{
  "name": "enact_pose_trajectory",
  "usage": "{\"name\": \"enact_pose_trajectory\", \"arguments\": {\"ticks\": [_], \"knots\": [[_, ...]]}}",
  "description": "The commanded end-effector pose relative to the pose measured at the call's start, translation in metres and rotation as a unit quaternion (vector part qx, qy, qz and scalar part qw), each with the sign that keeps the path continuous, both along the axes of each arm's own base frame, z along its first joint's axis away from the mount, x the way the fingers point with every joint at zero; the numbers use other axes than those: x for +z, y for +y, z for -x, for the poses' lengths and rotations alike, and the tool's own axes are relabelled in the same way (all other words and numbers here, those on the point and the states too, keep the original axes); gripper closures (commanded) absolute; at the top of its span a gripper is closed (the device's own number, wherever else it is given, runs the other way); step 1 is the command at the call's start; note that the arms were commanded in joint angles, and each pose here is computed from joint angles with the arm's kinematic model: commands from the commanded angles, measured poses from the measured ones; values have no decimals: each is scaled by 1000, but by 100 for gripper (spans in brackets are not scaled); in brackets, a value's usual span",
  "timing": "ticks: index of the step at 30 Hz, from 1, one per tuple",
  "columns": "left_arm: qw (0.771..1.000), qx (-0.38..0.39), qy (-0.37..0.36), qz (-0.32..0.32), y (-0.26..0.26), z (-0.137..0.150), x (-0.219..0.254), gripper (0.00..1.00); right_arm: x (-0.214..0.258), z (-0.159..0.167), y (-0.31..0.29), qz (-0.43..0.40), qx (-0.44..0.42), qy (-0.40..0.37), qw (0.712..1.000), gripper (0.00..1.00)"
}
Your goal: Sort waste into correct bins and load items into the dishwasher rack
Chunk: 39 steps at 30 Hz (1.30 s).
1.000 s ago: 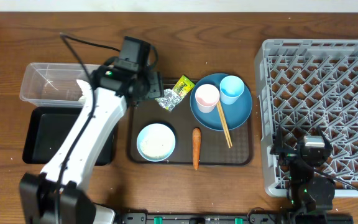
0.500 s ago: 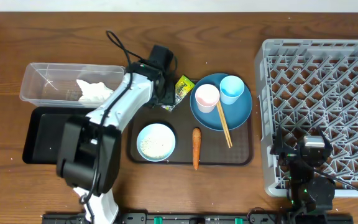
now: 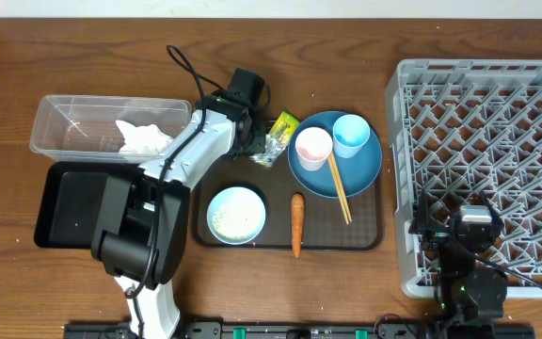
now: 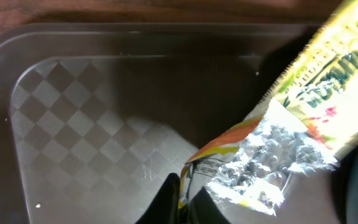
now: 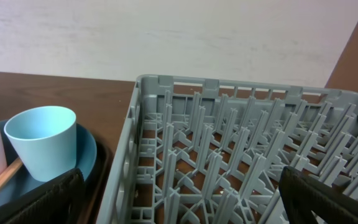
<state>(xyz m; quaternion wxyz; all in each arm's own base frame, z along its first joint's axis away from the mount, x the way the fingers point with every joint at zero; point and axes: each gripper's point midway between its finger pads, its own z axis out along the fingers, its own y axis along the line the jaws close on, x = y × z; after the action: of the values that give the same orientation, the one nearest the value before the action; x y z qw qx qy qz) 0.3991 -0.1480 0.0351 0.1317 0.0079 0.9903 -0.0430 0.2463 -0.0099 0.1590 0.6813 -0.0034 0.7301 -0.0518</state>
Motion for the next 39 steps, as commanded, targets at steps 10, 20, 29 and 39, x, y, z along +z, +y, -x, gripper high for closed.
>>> {"name": "enact_pose_trajectory", "arguments": {"ticks": [10, 20, 29, 39], "knots": [[996, 30, -77, 17, 25, -12, 71, 94, -1, 0, -1, 5, -1, 1, 1000, 1], [960, 234, -150, 24, 135, 6, 159, 94, -1, 0, -1, 5, -1, 1, 1000, 1], [917, 394, -62, 9, 212, 49, 126, 94, -1, 0, -1, 5, -1, 1, 1000, 1], [910, 413, -3, 33, 210, 51, 92, 94, -1, 0, -1, 5, -1, 1, 1000, 1]]}}
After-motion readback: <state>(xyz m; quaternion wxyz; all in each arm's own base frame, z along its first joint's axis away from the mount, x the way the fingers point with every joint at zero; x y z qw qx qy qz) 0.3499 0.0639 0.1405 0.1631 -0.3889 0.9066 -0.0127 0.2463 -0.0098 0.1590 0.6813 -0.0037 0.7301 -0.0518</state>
